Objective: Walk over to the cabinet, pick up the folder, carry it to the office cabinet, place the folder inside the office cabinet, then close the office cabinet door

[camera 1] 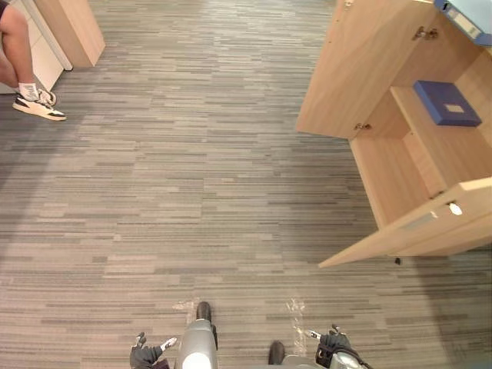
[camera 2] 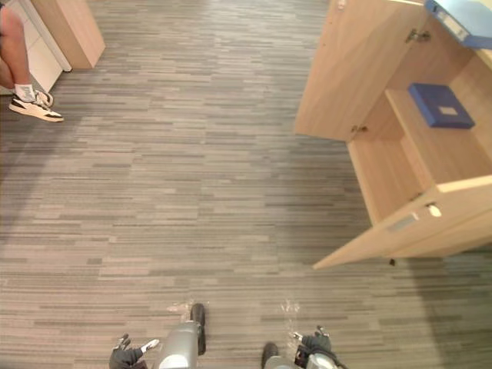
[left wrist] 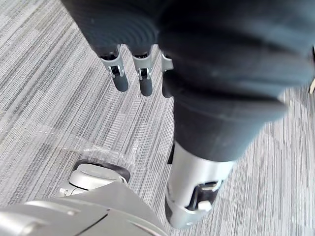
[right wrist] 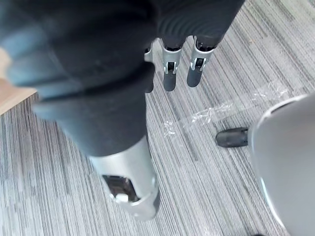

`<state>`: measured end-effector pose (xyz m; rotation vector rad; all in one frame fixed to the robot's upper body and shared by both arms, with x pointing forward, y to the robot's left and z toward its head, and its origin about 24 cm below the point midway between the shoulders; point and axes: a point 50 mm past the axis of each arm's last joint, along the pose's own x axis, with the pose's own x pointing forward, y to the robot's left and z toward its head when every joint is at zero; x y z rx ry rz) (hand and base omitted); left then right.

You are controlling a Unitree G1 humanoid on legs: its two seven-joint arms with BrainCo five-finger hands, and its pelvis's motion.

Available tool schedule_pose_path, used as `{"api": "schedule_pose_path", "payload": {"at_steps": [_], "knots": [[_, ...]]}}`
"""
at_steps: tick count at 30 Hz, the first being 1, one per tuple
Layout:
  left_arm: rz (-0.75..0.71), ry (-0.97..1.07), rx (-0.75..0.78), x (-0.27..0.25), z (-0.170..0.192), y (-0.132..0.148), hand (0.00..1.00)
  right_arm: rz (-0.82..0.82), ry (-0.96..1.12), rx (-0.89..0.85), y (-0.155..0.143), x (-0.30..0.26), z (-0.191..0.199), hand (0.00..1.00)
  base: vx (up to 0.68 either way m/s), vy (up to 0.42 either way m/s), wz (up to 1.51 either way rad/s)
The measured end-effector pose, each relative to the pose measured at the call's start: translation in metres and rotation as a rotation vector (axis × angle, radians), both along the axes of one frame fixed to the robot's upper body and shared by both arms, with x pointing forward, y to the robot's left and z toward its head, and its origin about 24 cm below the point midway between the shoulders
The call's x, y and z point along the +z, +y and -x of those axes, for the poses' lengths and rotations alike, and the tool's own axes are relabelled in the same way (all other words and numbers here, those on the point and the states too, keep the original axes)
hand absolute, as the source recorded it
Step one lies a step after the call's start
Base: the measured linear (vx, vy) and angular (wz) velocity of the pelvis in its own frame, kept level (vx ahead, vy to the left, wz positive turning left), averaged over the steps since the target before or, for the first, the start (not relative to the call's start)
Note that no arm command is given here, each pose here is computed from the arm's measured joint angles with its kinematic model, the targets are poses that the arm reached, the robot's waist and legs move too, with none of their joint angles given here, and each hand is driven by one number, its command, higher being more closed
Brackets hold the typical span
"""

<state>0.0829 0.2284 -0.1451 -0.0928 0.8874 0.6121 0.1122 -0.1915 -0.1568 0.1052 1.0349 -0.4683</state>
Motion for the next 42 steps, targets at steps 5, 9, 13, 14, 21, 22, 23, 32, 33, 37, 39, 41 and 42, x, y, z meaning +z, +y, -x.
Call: {"api": "schedule_pose_path", "payload": {"at_steps": [5, 9, 13, 14, 21, 22, 23, 32, 33, 37, 39, 41, 42], "knots": [[-0.007, -0.022, -0.003, 0.003, -0.006, 0.001, 0.00, -0.047, -0.013, -0.010, 0.018, -0.001, -0.003, 0.00, 0.35, 0.309, -0.39], [0.019, -0.027, -0.037, 0.001, -0.011, -0.010, 0.00, -0.049, 0.007, -0.071, 0.007, -0.003, 0.006, 0.00, 0.29, 0.274, -0.35], [0.062, -0.051, -0.132, 0.000, -0.022, -0.024, 0.00, -0.023, -0.026, -0.063, -0.008, 0.002, -0.006, 0.00, 0.20, 0.224, 0.31], [0.059, -0.046, -0.154, 0.000, -0.023, -0.022, 0.00, -0.026, -0.034, -0.055, -0.007, 0.003, -0.010, 0.00, 0.27, 0.085, 0.31], [0.070, -0.029, -0.208, -0.003, -0.026, -0.032, 0.00, -0.069, -0.106, -0.027, 0.013, 0.011, -0.042, 0.00, 0.19, -0.092, 0.28], [0.063, -0.027, -0.213, -0.002, -0.026, -0.030, 0.00, -0.077, -0.100, -0.030, 0.016, 0.010, -0.040, 0.00, 0.19, -0.219, 0.28], [0.049, -0.026, -0.226, -0.002, -0.027, -0.027, 0.00, -0.082, -0.097, -0.032, 0.018, 0.009, -0.039, 0.00, 0.21, -0.204, 0.06], [0.079, 0.015, -0.181, -0.008, -0.021, -0.032, 0.00, -0.058, -0.036, -0.224, -0.009, 0.000, -0.003, 0.00, 0.24, -0.232, -0.16], [0.098, 0.014, -0.148, -0.009, -0.016, -0.037, 0.00, -0.046, -0.023, -0.249, -0.015, -0.001, 0.005, 0.00, 0.41, -0.087, -0.10], [0.099, -0.016, -0.034, -0.006, -0.009, -0.030, 0.00, -0.027, 0.009, -0.265, -0.021, -0.002, 0.019, 0.00, 0.32, -0.066, -0.31], [0.099, -0.053, -0.014, -0.002, -0.015, -0.030, 0.00, -0.033, 0.018, -0.266, -0.019, -0.003, 0.019, 0.00, 0.30, -0.059, -0.60], [0.093, -0.075, -0.015, 0.000, -0.019, -0.031, 0.00, -0.035, 0.027, -0.266, -0.018, -0.004, 0.019, 0.00, 0.24, -0.011, -0.63], [0.090, -0.080, -0.015, 0.001, -0.020, -0.031, 0.00, -0.034, 0.028, -0.267, -0.018, -0.004, 0.018, 0.00, 0.25, 0.036, -0.65]]}}
